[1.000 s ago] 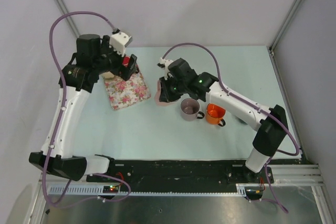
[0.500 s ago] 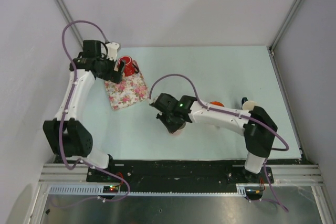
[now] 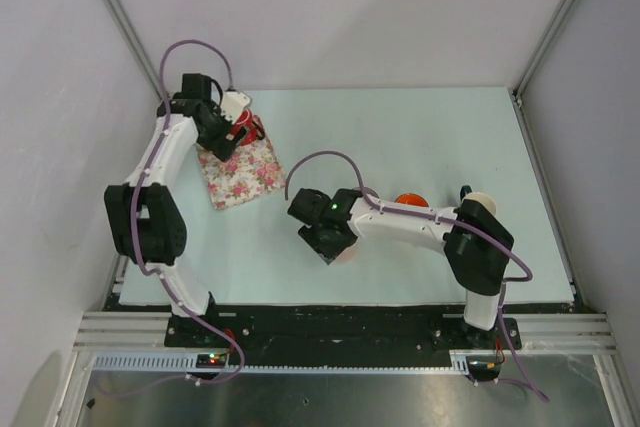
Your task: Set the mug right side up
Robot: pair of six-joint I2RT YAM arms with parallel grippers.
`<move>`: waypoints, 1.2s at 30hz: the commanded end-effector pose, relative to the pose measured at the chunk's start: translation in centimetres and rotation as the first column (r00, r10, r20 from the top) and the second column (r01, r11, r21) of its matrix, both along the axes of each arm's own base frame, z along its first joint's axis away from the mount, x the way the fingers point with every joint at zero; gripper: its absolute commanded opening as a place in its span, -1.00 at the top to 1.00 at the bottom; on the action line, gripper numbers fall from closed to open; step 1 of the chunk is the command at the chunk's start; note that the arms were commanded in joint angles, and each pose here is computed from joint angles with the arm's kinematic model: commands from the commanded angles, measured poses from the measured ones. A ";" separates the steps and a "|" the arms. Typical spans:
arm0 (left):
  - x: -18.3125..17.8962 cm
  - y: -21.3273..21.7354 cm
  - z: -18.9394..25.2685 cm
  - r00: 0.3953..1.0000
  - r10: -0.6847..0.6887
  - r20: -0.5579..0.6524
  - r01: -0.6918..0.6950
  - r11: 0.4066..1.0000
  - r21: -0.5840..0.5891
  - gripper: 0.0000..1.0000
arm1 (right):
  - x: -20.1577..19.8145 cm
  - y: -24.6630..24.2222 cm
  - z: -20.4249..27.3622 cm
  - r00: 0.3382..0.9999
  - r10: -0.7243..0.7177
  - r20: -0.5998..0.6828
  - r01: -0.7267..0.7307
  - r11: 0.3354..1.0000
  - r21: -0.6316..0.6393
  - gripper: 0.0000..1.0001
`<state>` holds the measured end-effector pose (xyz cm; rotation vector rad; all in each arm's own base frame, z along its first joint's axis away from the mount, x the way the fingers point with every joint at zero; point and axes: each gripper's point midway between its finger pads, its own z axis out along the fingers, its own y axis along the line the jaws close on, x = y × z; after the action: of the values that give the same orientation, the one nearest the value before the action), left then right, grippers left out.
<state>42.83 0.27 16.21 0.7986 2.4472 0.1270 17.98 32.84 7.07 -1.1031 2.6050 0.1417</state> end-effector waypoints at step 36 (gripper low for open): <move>5.3 1.1 -10.5 0.675 -0.622 -0.397 0.737 0.558 0.380 -0.01 | 2.2 1.3 13.7 0.994 -0.084 0.070 0.052 0.927 0.371 -0.68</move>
<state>51.51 0.91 6.29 1.9285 2.0932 0.4716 20.06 33.77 18.68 -0.8956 2.4430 0.4831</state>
